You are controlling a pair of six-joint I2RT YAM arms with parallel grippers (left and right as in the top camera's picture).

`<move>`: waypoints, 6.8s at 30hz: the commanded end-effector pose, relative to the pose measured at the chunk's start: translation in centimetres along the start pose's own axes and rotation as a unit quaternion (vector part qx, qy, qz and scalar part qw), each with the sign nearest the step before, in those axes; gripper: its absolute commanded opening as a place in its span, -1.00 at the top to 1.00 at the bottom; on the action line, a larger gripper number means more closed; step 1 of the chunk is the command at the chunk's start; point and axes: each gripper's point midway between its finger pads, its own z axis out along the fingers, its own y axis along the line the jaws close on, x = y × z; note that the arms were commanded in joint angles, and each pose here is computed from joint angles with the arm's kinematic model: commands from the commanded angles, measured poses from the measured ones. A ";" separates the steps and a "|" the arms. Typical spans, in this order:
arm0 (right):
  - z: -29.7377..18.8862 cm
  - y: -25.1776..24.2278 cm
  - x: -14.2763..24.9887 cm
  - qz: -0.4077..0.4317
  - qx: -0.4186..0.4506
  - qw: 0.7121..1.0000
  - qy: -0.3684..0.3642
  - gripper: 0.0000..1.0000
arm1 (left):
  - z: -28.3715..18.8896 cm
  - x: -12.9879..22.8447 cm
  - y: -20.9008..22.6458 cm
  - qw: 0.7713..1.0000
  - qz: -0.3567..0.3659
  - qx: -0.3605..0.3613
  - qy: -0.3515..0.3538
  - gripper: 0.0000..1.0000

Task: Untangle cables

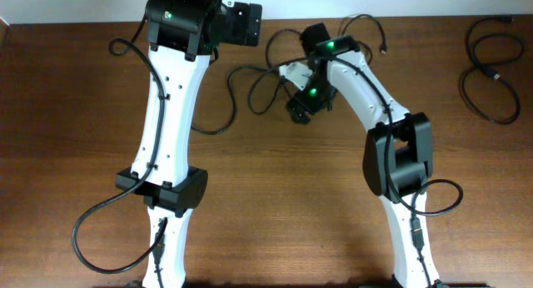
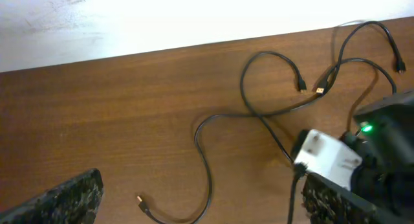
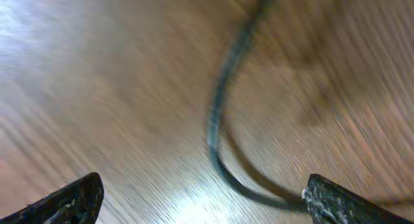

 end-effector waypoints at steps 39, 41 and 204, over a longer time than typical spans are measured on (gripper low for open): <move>0.2 -2.3 0.3 -0.006 0.014 1.000 -0.014 0.92 | 0.4 0.2 7.6 0.994 -0.076 -0.076 0.008 -0.98; -4.7 -4.0 -0.6 0.038 0.049 0.997 -0.055 0.92 | 0.4 0.2 7.6 0.994 -0.076 -0.076 0.008 -0.98; -4.2 -0.5 55.2 0.945 0.311 0.102 0.010 -0.24 | 0.4 2.1 6.7 0.996 -0.059 -0.052 0.048 -0.98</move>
